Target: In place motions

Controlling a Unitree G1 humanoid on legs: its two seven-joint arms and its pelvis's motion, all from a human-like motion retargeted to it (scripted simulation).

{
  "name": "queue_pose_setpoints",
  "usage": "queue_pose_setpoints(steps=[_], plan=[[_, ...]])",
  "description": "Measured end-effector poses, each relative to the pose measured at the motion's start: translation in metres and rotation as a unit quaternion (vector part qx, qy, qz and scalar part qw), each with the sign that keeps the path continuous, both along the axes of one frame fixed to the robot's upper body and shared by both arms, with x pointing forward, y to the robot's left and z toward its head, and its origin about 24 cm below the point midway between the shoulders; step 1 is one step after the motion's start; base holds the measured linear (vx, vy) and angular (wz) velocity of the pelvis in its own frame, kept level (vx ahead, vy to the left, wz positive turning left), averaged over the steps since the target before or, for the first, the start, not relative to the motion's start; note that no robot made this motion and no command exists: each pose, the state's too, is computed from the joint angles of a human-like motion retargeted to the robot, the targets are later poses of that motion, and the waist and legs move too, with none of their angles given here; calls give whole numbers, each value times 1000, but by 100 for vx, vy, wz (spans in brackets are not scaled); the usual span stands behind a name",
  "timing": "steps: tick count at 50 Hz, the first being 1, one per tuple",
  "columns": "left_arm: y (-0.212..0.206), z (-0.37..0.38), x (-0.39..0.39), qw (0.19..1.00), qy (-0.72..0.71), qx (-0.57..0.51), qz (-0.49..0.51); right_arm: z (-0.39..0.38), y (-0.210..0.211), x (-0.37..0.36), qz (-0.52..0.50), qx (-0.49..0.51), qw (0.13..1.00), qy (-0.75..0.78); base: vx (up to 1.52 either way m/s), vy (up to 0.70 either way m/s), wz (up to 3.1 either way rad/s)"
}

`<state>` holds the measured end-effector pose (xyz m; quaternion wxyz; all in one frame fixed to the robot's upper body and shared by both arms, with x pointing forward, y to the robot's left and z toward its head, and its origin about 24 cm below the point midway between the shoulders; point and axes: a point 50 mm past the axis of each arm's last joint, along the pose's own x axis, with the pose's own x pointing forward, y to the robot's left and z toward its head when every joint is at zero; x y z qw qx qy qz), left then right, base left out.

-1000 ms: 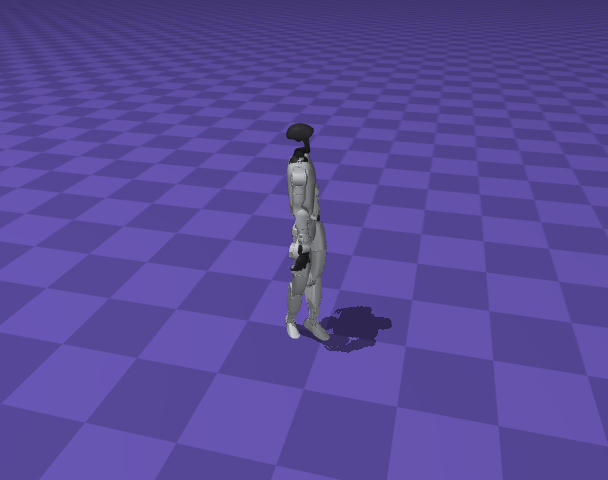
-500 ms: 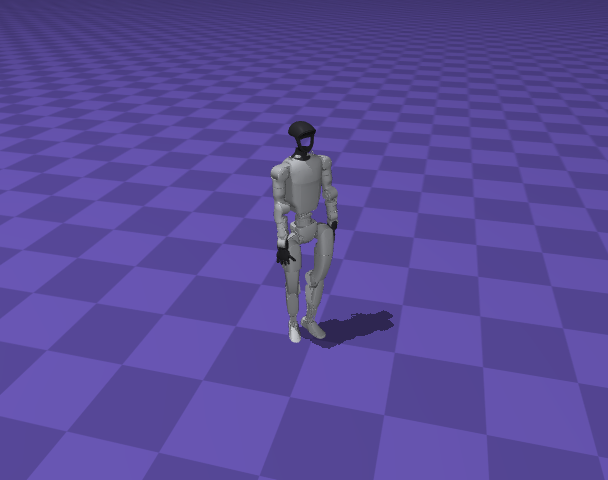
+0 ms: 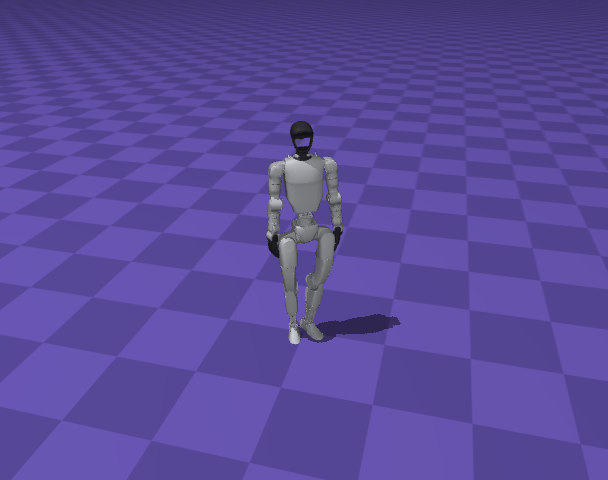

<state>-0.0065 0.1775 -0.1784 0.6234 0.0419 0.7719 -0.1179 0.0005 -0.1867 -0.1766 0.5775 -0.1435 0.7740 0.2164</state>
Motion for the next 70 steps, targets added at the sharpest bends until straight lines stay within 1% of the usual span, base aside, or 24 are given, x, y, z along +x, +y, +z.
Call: queue_pose_setpoints(steps=[5, 12, 17, 35, 44, 53, 60, 70], plan=[[-6, -1, -2, 1000, -5, 5, -4, -1, 5, 1, -7, 16, 1000, -4, 0, 2, 34], [-8, 0, -6, 1000, 5, -11, 6, -1, 2, 9, 50, 15, 999, -14, 0, 1, 83], [-5, 0, -7, 1000, 10, -10, 9, -1, 3, 16, 67, 21, 997, -22, 0, 0, 35], [-5, 0, -10, 1000, 15, -15, -10, -1, 4, 17, 69, 25, 997, -25, 3, -1, 8], [-6, 1, -22, 999, 30, -15, 11, -1, 8, 31, 93, 34, 994, -41, 15, -14, -18], [-7, 2, -29, 999, 40, -20, 19, 0, 15, 49, 101, 47, 992, -62, 11, -20, -147], [-4, 1, -20, 999, 34, -23, -14, 0, 12, 51, 76, 38, 994, -65, 5, -17, -194], [-4, -1, 1, 1000, -7, -21, -18, 0, 5, 34, -34, 12, 998, -49, 1, -9, -165]])
